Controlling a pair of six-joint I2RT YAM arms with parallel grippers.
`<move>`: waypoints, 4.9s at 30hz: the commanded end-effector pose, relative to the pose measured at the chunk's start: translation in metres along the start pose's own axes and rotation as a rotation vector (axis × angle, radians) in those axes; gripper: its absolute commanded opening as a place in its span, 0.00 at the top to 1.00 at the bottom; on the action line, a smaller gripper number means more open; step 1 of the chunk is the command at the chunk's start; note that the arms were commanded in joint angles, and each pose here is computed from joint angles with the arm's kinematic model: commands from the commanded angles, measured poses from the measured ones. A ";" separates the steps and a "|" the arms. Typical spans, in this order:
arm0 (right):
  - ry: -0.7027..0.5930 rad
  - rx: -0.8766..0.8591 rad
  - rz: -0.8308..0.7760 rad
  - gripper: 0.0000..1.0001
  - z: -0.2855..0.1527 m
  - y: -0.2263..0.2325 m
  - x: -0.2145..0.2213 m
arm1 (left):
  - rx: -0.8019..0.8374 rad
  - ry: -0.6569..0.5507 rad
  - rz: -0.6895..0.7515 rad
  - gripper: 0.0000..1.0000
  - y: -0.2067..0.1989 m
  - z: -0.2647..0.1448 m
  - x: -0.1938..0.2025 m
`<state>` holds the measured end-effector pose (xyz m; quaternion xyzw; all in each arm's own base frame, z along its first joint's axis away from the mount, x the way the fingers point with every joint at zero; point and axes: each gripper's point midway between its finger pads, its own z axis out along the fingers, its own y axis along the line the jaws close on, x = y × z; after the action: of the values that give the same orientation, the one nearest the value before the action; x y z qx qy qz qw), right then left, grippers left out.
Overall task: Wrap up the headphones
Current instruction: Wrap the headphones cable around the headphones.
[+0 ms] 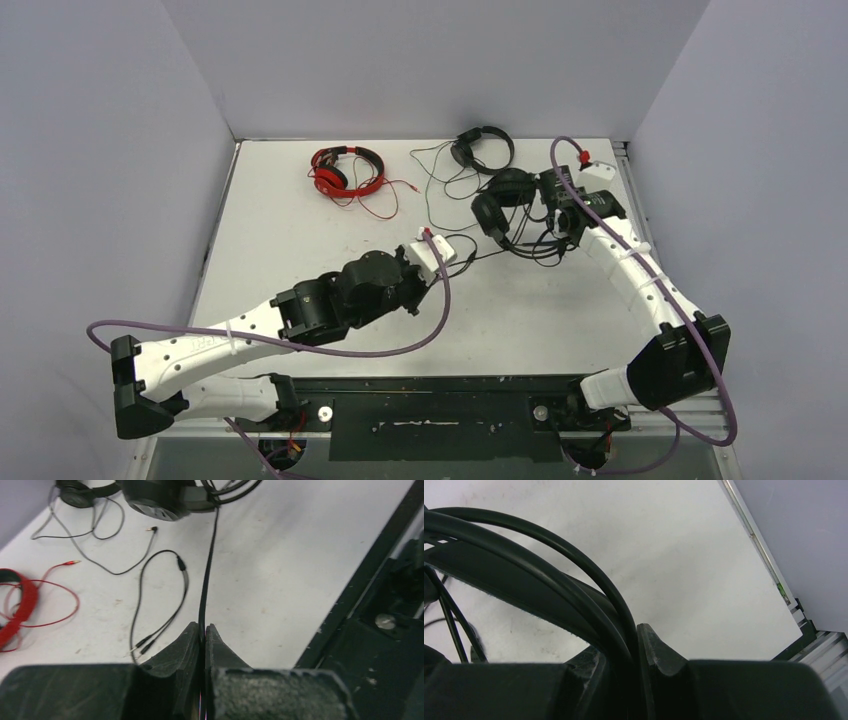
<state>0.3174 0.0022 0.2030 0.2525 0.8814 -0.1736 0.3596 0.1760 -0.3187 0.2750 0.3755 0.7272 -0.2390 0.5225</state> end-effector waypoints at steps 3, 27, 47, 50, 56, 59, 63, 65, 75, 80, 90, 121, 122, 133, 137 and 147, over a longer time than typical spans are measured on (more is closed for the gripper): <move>-0.104 -0.029 -0.035 1.00 -0.010 0.018 0.001 | -0.224 -0.108 0.201 1.00 0.046 -0.018 -0.056; -0.007 -0.580 -0.470 1.00 -0.080 0.091 0.089 | -0.063 -0.369 0.079 1.00 0.117 0.063 -0.117; -0.015 -0.837 -0.606 1.00 -0.146 0.107 0.094 | 0.156 -0.385 -0.221 0.87 0.182 0.081 -0.082; -0.021 -0.871 -0.609 1.00 -0.157 0.106 0.088 | 0.183 -0.397 -0.255 0.86 0.183 0.084 -0.075; -0.044 -0.905 -0.580 1.00 -0.180 0.102 0.067 | 0.209 -0.423 -0.332 0.85 0.186 0.088 -0.061; -0.066 -0.920 -0.552 1.00 -0.194 0.100 0.051 | 0.203 -0.422 -0.358 0.87 0.187 0.090 -0.051; -0.098 -0.934 -0.520 1.00 -0.210 0.097 0.032 | 0.189 -0.434 -0.385 0.87 0.188 0.090 -0.041; -0.116 -0.955 -0.500 1.00 -0.220 0.097 0.023 | 0.195 -0.440 -0.400 0.87 0.186 0.090 -0.038; -0.210 -1.004 -0.356 1.00 -0.258 0.105 -0.029 | 0.251 -0.515 -0.481 0.86 0.175 0.087 -0.032; -0.249 -0.986 -0.250 1.00 -0.271 0.110 -0.059 | 0.280 -0.528 -0.508 0.85 0.159 0.092 -0.026; -0.266 -0.939 0.034 1.00 -0.276 0.097 -0.116 | 0.302 -0.503 -0.493 0.85 0.112 0.120 -0.011; -0.450 -0.476 0.347 1.00 -0.199 0.028 -0.181 | 0.509 -0.417 -0.556 1.00 0.000 0.119 0.033; -0.453 -0.454 0.343 1.00 -0.195 0.026 -0.179 | 0.502 -0.416 -0.551 1.00 0.000 0.116 0.032; -0.414 -0.250 0.286 1.00 -0.130 0.024 -0.149 | 0.332 -0.242 -0.350 1.00 -0.005 0.075 0.022; -0.377 -0.203 0.261 1.00 -0.104 0.025 -0.133 | 0.267 -0.206 -0.291 1.00 0.000 0.053 0.015; -0.315 -0.108 0.227 1.00 -0.063 0.018 -0.110 | 0.317 -0.174 -0.237 1.00 -0.012 0.007 -0.002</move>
<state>0.3461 0.0217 0.3012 0.2397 0.8363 -0.1436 0.4718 0.1858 -0.3373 0.2558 0.3180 0.6800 -0.4419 0.4911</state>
